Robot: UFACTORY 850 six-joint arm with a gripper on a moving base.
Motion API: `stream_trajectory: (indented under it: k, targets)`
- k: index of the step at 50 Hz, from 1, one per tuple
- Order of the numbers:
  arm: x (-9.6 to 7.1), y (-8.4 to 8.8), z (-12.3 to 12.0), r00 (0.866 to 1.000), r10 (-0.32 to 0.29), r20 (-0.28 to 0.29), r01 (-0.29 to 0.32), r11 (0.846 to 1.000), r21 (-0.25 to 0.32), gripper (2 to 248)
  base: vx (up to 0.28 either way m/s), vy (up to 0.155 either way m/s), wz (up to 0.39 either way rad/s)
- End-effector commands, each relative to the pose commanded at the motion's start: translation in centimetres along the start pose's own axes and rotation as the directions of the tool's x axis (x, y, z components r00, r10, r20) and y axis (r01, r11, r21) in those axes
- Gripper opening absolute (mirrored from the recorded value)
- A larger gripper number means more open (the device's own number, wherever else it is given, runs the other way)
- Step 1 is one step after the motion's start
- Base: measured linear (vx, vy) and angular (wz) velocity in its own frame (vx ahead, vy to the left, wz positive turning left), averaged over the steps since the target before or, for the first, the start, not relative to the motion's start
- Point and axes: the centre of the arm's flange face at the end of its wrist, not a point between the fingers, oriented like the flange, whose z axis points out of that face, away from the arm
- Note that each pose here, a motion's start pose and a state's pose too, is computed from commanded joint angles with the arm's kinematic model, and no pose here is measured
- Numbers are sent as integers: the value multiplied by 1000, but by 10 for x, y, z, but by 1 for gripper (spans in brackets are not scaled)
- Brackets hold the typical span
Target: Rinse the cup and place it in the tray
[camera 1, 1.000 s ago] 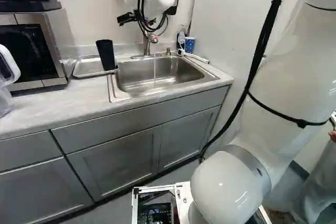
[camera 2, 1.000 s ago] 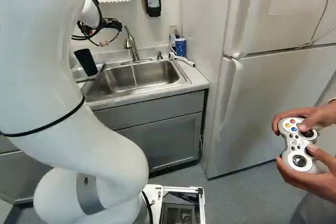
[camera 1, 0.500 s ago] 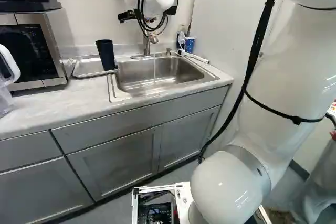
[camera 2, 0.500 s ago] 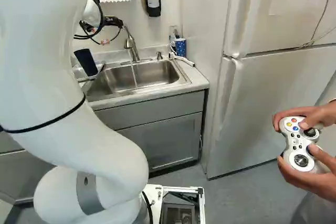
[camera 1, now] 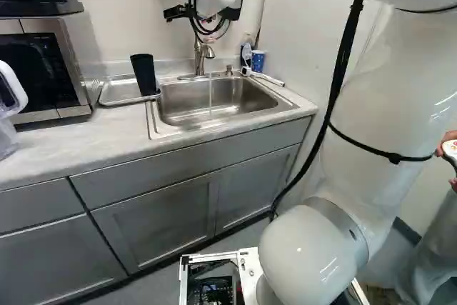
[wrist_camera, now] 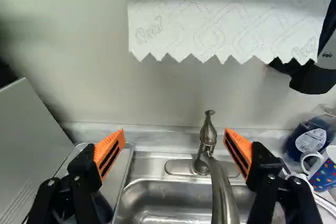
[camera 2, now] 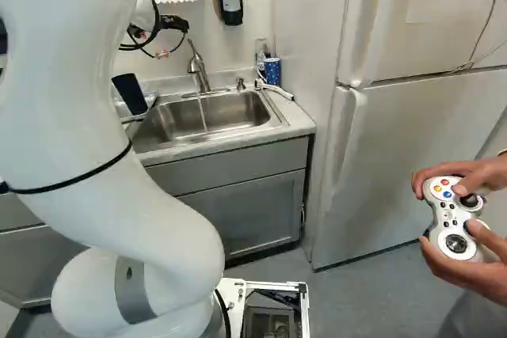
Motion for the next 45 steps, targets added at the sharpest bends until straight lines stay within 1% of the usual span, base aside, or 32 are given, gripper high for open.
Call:
stream_trajectory:
  k: [16,45]
  targets:
    - [3,9,16,1000,4,-2,-4,1000,-16,247,0,0,0]
    - [13,20,68,1000,8,-15,-9,999,-32,247,0,0,0]
